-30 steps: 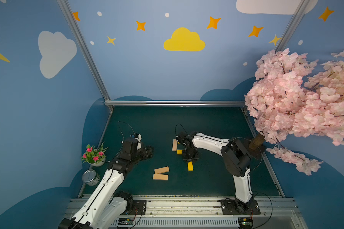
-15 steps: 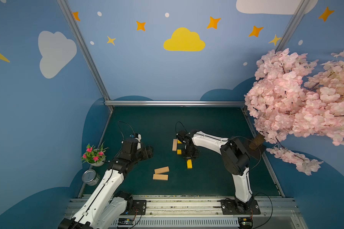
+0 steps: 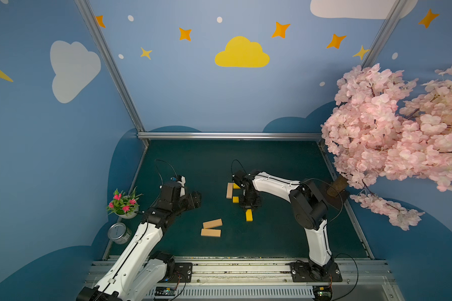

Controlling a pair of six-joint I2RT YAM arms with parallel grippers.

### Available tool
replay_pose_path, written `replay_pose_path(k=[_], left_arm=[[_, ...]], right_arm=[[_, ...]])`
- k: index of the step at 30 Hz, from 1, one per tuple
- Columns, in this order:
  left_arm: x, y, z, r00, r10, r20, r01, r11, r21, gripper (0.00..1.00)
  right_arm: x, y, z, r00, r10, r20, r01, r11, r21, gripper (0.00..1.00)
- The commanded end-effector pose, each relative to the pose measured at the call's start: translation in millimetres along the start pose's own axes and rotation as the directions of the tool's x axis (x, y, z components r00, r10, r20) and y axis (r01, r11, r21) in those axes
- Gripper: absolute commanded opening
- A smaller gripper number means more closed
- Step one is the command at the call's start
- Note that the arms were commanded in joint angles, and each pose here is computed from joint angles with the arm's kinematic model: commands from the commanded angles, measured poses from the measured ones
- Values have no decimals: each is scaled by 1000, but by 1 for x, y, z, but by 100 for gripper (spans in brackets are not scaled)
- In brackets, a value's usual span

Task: Assemble the number 6 with building blocks
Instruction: Assemble the building block at the center of the board.

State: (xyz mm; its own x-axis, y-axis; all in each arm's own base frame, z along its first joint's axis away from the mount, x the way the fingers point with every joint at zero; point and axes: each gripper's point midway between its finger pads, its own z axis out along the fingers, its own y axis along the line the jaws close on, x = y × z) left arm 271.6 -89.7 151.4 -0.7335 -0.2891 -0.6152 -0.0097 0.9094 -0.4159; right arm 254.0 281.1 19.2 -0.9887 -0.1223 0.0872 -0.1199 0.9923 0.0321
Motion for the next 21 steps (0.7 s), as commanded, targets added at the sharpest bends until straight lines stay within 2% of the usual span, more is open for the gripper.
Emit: replay_pose_path(k=[1,21], left_arm=[[4,3,-1,1000,3,-10,-3,1000,-11,83],[6,4,-2,1000,3,-10,-4,1000,-15,83]], right_arm=[[-10,2,5,1000,9,12,-9,1000,0,0],[-15,-1,12,1000,19,-9,-19,1000,-8,0]])
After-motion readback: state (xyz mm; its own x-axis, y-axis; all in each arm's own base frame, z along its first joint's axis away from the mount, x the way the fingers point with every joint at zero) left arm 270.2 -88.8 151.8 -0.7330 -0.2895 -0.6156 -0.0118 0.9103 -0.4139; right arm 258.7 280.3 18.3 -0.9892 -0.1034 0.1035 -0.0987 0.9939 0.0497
